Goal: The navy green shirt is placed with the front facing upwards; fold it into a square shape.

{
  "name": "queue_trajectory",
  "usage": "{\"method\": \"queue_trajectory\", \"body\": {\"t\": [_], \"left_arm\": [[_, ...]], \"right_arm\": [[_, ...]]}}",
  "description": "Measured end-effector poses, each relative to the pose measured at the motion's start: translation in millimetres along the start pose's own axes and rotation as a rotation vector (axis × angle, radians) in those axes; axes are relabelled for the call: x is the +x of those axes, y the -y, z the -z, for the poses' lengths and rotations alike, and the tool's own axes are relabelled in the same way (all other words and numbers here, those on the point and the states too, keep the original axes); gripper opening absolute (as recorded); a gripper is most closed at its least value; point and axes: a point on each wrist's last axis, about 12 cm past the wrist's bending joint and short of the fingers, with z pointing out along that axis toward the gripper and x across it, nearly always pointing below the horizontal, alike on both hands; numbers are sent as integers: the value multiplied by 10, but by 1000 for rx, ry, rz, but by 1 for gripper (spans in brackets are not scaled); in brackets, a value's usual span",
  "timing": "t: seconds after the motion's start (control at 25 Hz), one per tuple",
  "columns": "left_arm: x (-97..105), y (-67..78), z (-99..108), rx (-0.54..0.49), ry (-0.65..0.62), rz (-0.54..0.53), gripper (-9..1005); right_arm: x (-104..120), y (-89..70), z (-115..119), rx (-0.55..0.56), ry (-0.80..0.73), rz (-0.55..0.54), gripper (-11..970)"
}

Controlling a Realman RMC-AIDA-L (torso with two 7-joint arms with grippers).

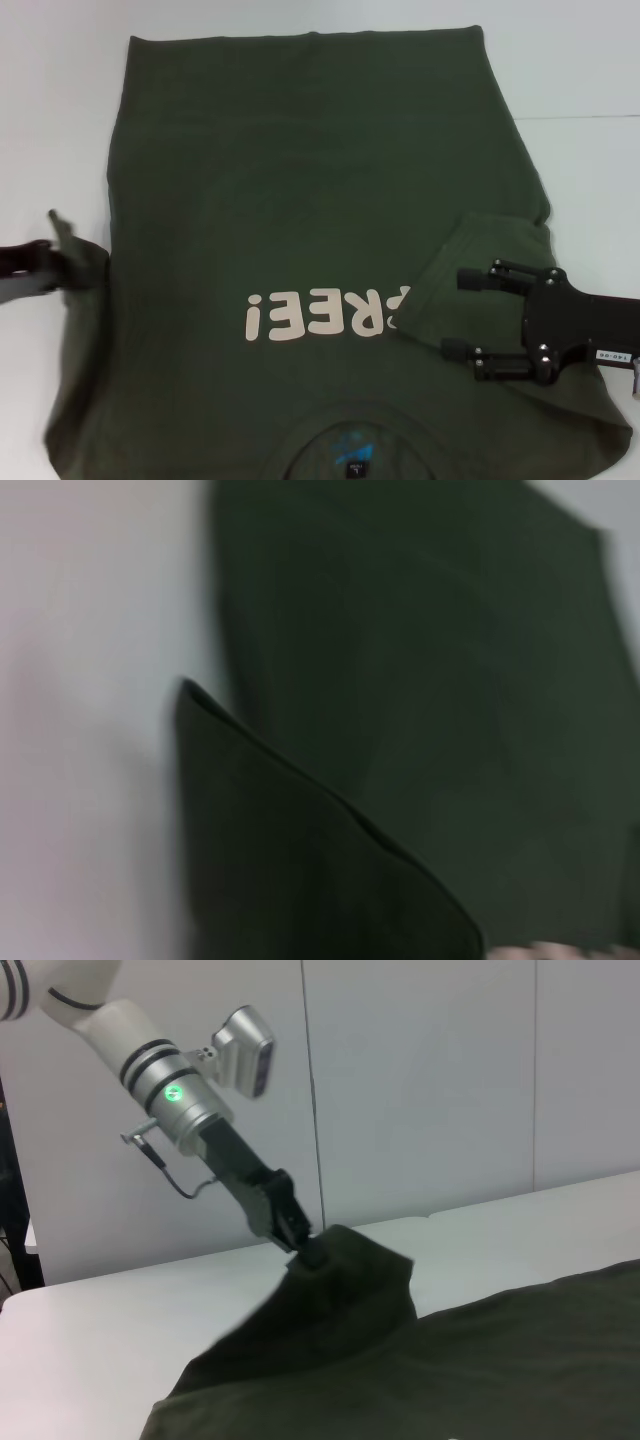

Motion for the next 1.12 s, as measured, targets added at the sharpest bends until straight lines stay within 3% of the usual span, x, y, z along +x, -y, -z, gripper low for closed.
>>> {"method": "queue_trajectory", "body": {"t": [0.16,0.44,0.76,1.0,1.12], "left_arm": [[2,180,-303,101,-38,-10,12],[10,321,-639,173,-61,-17,13],[81,243,-796,162,-51,27,70],[119,247,-816,203,-35,2,113],[142,270,-798,256,-15,-58,223]], "right_arm": [[13,-7,-2,-1,1,-2,903],[32,-20,-4,-3,3,-10,904],[47,-30,5,-1,3,-14,904],[41,-38,4,-8,7,-12,904],[43,-38,14,-6,6,-12,904]]}}
